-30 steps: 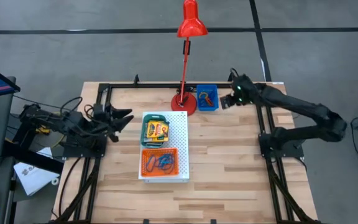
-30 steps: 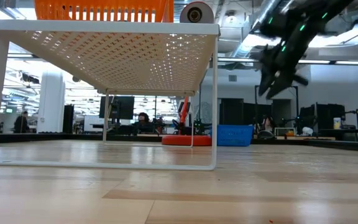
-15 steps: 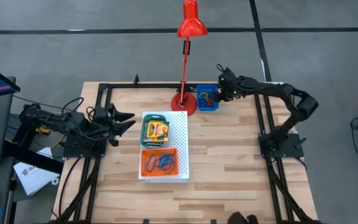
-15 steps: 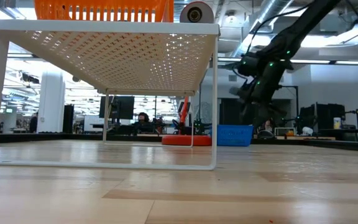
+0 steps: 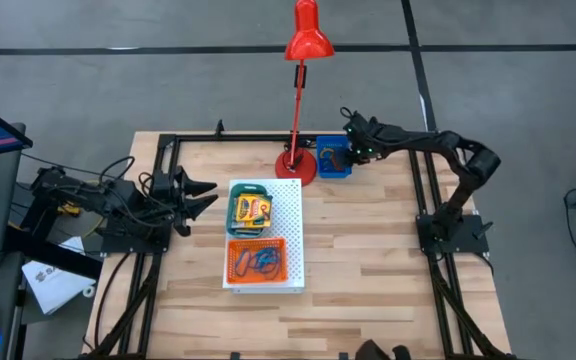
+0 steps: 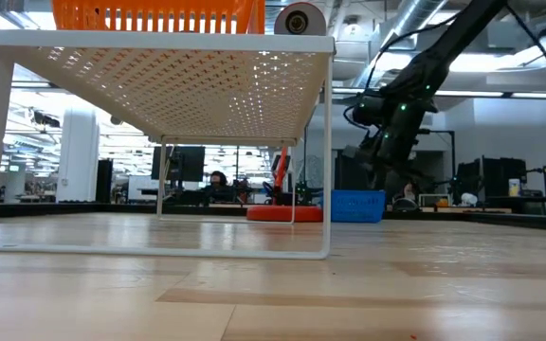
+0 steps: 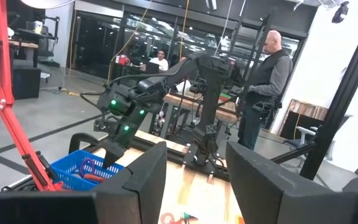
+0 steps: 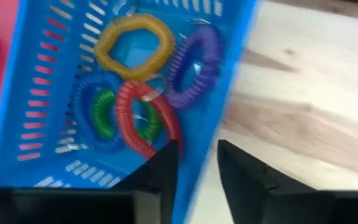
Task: Pick & Place Office Desk Supplies
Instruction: Put the blue bin on the shelf containing spring keychains
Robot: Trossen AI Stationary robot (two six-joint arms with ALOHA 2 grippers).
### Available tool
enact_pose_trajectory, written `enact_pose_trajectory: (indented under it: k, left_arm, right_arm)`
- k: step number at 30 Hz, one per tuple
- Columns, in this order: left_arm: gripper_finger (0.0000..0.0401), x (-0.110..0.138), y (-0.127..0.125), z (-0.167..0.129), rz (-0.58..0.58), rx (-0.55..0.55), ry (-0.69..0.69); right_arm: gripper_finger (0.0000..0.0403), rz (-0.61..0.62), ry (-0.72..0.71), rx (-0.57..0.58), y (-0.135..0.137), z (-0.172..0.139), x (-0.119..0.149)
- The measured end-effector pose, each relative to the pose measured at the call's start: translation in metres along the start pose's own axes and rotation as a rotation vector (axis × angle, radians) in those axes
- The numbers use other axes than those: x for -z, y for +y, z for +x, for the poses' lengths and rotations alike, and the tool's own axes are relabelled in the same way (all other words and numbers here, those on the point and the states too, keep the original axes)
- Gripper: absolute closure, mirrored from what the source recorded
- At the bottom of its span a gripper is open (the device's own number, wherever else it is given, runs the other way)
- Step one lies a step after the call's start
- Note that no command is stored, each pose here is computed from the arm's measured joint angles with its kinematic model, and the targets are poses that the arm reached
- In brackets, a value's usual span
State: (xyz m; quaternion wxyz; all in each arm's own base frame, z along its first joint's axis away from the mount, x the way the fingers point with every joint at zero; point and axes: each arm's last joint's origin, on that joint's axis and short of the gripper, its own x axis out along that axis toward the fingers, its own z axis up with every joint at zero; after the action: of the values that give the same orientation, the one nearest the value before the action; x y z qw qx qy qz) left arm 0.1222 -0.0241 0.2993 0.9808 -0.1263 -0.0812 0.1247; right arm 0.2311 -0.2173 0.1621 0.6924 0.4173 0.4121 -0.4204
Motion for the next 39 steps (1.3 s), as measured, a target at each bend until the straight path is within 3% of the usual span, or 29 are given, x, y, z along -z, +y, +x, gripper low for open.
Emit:
enact_pose_trajectory:
  k: [9,22,33,39]
  left_arm:
    - [0.0248,-0.002,-0.001,-0.002,-0.015,0.06,-0.007]
    - [0.0252,-0.006,0.001,-0.008,0.002,0.092,-0.022]
    - [0.0252,-0.01,0.004,-0.013,-0.02,0.102,-0.04]
    - [0.0252,-0.016,0.004,-0.022,-0.085,0.235,-0.059]
  right_arm:
    - [0.0394,-0.054,0.023,0.022,0.005,0.013,0.005]
    - [0.0401,-0.045,-0.057,0.006,0.021,-0.078,0.035]
    - [0.0402,0.199,-0.035,-0.19,0.059,-0.126,0.087]
    - [0.0403,0.277,-0.092,-0.223,0.085,-0.136,0.105]
